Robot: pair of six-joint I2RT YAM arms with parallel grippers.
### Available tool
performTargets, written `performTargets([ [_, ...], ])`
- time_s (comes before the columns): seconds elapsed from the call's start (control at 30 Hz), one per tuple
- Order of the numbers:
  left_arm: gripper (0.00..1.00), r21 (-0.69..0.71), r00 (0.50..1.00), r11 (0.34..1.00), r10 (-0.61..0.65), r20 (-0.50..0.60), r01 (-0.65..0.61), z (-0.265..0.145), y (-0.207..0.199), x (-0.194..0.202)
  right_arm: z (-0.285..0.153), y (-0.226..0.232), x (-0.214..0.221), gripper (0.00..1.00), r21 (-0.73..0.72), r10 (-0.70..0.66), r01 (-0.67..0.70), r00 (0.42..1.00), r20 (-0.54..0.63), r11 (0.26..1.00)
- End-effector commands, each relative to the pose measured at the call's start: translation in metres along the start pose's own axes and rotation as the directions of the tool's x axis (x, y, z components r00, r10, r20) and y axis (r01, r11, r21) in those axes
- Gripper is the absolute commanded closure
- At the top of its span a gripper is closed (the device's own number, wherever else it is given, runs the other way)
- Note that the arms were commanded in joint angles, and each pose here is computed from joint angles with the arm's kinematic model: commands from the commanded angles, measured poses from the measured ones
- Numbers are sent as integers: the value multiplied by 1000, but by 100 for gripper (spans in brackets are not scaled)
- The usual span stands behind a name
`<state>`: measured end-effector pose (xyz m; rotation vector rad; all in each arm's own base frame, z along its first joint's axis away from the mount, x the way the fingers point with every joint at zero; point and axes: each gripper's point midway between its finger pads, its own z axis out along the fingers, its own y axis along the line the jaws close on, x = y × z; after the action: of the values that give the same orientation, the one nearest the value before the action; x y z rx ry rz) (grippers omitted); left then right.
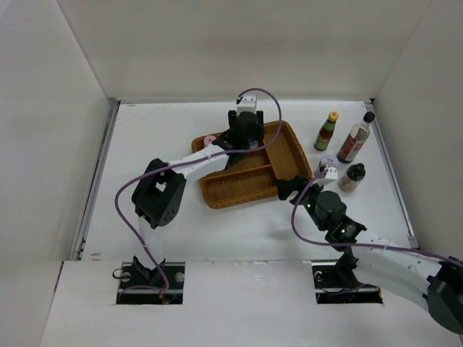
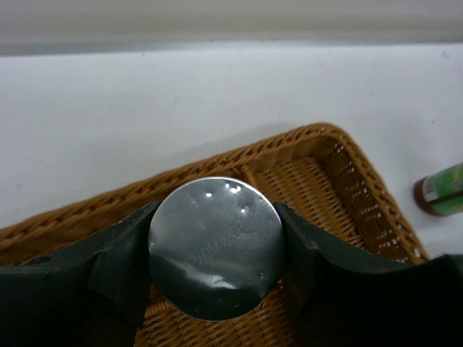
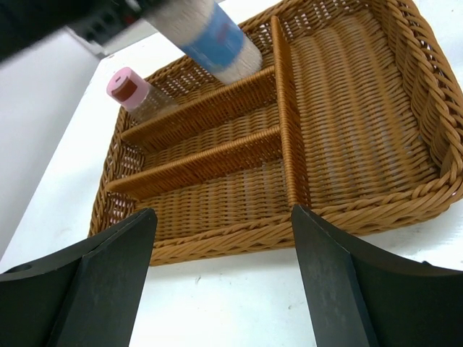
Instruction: Organize the condiment bottles
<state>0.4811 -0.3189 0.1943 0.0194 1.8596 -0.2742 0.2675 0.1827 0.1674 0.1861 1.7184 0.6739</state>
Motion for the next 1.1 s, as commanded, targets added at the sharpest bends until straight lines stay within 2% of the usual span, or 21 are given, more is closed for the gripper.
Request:
performTargets([
  [0.0,66,94,976,991,-111,185,95,-10,-30,-82,1,6,-7,18,-16,29,-29,999,22,999],
  [0.2,62,34,993,998,-60,104,57,16,-17,-23,0,4,-11,18,-14,35,-34,999,33,999],
  [0.27,53,22,995,998,-56,81,54,18,-14,-6,0,5,-11,18,-15,36,-35,999,36,999],
  [0.37,30,11,996,998,-65,63,64,16,-9,8,1,0,-11,16,-1,34,-34,999,38,999],
  [0.47,16,23,994,997,-80,74,79,3,-8,-2,1,0,-12,14,2,34,-34,999,41,999],
  [0.57,0,77,985,990,-123,123,114,-29,-14,-38,0,-2,-18,13,11,40,-41,997,63,999],
  [0.63,0,120,973,983,-159,170,139,-59,-15,-66,-4,0,-31,15,22,39,-41,996,81,999],
  [0.67,0,143,964,978,-178,196,152,-74,-14,-76,-5,1,-39,18,34,36,-39,995,94,999],
  [0.7,0,162,955,973,-197,222,163,-90,-10,-85,-7,0,-47,26,50,30,-35,993,110,998],
  [0.8,0,179,928,964,-242,283,197,-130,16,-95,-8,-11,-70,61,146,-1,-21,989,146,989],
  [0.87,0,151,916,963,-262,304,225,-151,41,-91,-5,-26,-76,69,235,-26,-8,989,142,972],
  [0.93,0,106,904,957,-291,315,271,-170,72,-75,-2,-48,-84,69,341,-60,10,989,137,940],
  [0.97,0,83,897,951,-308,316,297,-178,87,-64,-1,-57,-90,66,385,-72,14,988,136,923],
  [1.07,0,30,869,920,-379,317,391,-197,129,-25,3,-92,-105,37,510,-112,32,986,128,860],
])
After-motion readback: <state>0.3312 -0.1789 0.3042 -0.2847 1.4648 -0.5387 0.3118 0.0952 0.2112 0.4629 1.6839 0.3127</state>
